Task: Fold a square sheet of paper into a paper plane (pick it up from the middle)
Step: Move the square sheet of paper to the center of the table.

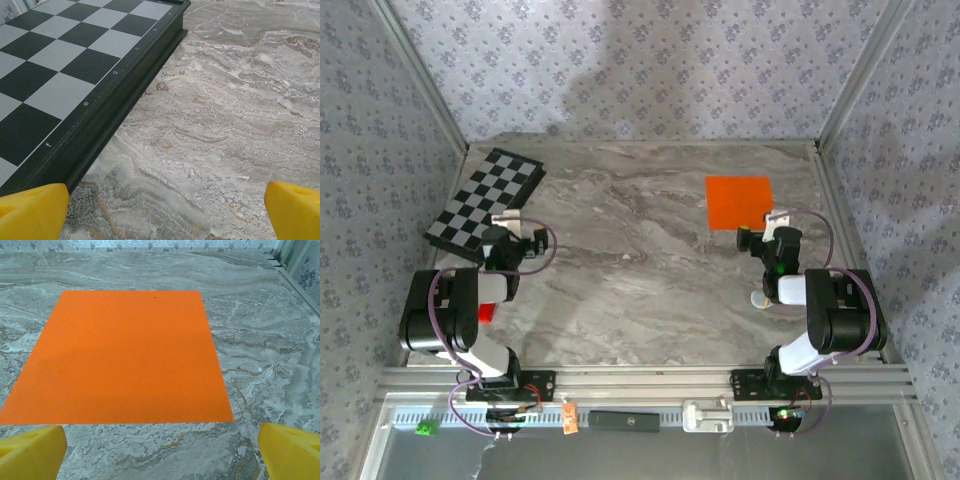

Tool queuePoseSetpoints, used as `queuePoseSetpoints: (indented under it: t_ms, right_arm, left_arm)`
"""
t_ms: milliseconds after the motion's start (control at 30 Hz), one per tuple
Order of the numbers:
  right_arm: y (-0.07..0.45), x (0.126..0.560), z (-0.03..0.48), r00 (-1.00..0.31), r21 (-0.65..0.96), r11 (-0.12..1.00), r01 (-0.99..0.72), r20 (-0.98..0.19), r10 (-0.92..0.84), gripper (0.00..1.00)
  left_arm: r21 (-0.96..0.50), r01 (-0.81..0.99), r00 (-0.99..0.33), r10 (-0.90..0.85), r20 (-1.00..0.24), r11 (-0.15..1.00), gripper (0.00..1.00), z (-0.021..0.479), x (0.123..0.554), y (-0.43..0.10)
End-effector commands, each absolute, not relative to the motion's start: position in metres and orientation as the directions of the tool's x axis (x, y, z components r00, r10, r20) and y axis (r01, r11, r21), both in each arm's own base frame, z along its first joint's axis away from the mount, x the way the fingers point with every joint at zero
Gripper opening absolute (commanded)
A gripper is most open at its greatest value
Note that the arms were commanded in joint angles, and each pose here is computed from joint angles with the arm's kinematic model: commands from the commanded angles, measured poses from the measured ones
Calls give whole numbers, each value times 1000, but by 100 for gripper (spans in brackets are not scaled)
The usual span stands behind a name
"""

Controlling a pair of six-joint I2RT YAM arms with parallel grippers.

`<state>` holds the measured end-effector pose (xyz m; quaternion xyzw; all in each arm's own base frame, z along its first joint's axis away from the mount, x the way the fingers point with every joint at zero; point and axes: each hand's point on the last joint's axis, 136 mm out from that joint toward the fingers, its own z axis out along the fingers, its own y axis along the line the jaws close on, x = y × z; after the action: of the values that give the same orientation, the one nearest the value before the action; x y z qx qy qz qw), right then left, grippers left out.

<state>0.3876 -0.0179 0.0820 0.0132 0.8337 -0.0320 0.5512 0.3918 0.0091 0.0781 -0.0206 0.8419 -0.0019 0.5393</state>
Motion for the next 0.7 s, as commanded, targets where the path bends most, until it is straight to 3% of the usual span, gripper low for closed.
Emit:
queuePoseSetpoints:
  t_ms: [0, 667]
  right_arm:
    - [-18, 392, 85, -390, -40, 998, 52, -921, -17, 100]
    - [-18, 393, 85, -389, -37, 998, 53, -921, -14, 100]
  left_arm:
    - [-24, -41, -388, -38, -921, 999, 100, 88, 398, 12]
    - [-24, -42, -389, -38, -920, 999, 100, 87, 398, 12]
